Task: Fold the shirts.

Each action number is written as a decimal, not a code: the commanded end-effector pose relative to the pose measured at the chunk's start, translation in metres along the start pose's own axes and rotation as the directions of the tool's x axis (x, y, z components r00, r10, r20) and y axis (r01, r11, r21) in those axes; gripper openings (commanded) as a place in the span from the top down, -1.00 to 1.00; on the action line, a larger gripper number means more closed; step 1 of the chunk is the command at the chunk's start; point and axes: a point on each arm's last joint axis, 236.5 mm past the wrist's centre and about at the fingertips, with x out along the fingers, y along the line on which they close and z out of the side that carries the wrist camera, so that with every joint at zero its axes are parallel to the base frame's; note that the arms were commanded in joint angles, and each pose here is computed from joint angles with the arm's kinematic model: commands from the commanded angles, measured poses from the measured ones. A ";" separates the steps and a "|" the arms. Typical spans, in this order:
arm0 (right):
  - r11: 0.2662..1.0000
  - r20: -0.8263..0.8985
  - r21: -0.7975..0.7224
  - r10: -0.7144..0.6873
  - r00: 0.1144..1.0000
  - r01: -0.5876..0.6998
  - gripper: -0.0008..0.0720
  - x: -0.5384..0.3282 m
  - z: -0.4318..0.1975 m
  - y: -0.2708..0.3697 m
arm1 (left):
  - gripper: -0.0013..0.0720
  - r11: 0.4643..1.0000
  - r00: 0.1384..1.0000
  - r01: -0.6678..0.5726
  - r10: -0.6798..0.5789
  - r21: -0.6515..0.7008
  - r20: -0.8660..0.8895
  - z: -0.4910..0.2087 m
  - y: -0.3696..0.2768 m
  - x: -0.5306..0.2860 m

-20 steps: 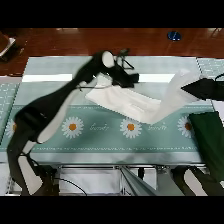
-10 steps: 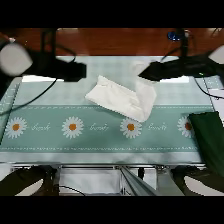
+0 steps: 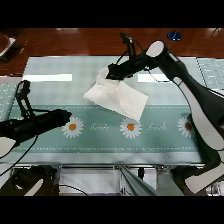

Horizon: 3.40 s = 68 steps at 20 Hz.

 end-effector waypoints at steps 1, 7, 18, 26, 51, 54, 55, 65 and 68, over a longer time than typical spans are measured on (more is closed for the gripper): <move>0.997 -0.029 0.067 0.046 0.999 -0.044 0.90 0.039 -0.004 -0.006 | 0.92 0.998 0.999 0.028 -0.028 -0.051 0.016 -0.007 0.003 0.006; 0.979 0.106 0.088 0.174 0.979 -0.183 -0.16 0.059 0.023 0.025 | 0.92 0.996 0.999 0.031 -0.029 -0.078 0.021 0.000 0.002 0.025; 0.996 -0.023 0.090 -0.016 1.000 0.018 -0.15 -0.168 -0.004 -0.071 | 0.92 0.996 1.000 -0.008 0.007 -0.090 -0.013 -0.003 0.011 0.045; 0.751 0.262 0.583 -0.535 0.803 0.310 -0.13 -0.215 -0.150 -0.202 | 0.92 0.996 1.000 0.001 -0.001 -0.090 0.003 0.001 0.009 0.045; 0.982 0.031 0.055 -0.180 0.983 0.178 0.90 -0.139 0.016 -0.057 | 0.92 0.995 0.999 0.025 -0.022 -0.101 0.028 0.007 0.004 0.045; 0.953 0.098 0.090 -0.299 0.949 0.291 0.90 -0.213 0.035 -0.057 | 0.92 0.995 0.999 0.025 -0.022 -0.101 0.027 0.007 0.004 0.045; 0.941 0.122 0.119 -0.330 0.936 0.316 0.90 -0.238 0.035 -0.060 | 0.92 0.995 0.999 0.025 -0.022 -0.101 0.027 0.007 0.004 0.045; 0.636 0.103 0.586 -0.673 0.733 0.502 0.90 -0.467 -0.089 -0.102 | 0.92 0.994 0.999 0.029 -0.027 -0.106 0.025 0.006 0.003 0.045; 0.511 0.073 0.706 -0.741 0.667 0.491 0.90 -0.499 -0.137 -0.111 | 0.92 0.994 0.999 0.029 -0.027 -0.107 0.026 0.006 0.003 0.045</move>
